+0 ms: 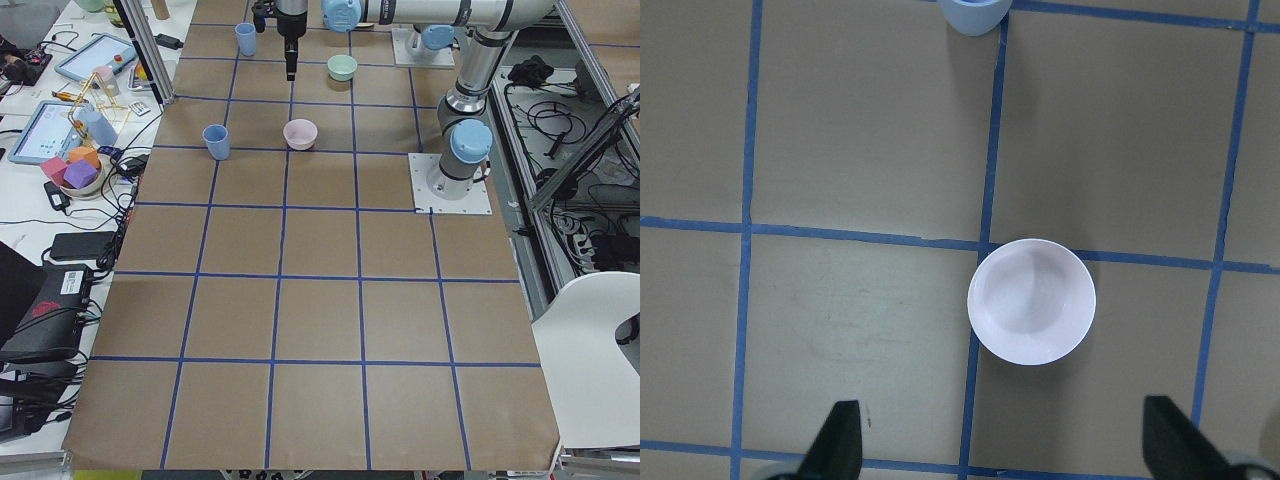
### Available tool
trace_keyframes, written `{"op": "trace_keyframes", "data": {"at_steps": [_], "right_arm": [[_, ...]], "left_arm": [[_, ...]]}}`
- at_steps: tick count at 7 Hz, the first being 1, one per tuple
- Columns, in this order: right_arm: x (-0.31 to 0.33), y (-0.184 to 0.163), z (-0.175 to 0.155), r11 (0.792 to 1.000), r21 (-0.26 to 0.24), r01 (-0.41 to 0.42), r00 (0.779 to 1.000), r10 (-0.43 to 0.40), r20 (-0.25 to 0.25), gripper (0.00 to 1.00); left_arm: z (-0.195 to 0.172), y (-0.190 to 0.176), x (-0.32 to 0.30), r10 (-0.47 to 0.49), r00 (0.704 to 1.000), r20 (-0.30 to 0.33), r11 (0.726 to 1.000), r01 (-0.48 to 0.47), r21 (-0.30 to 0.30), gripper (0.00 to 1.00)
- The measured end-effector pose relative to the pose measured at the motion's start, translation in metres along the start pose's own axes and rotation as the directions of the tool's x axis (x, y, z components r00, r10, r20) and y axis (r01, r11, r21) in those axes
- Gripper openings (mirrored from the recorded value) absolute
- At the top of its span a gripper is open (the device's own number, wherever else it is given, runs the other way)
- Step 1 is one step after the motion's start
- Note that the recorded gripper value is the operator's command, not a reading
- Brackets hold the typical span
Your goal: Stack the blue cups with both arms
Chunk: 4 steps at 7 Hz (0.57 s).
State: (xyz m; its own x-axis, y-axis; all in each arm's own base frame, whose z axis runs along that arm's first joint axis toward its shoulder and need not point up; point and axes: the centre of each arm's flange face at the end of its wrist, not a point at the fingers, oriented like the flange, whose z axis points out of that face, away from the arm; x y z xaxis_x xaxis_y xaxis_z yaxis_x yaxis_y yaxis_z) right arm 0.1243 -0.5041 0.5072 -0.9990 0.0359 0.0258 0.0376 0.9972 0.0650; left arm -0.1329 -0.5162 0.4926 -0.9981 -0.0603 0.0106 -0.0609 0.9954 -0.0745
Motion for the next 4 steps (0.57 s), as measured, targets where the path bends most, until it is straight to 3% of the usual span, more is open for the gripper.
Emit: {"op": "trace_keyframes", "data": {"at_steps": [4], "right_arm": [[-0.0015,0.0002,0.0002,1.0,-0.001,0.006,1.0,-0.006,0.001,1.0]], "left_arm": [[-0.0009,0.0009,0.0002,0.002,1.0,0.001,1.0,-0.002,0.0,1.0]]}}
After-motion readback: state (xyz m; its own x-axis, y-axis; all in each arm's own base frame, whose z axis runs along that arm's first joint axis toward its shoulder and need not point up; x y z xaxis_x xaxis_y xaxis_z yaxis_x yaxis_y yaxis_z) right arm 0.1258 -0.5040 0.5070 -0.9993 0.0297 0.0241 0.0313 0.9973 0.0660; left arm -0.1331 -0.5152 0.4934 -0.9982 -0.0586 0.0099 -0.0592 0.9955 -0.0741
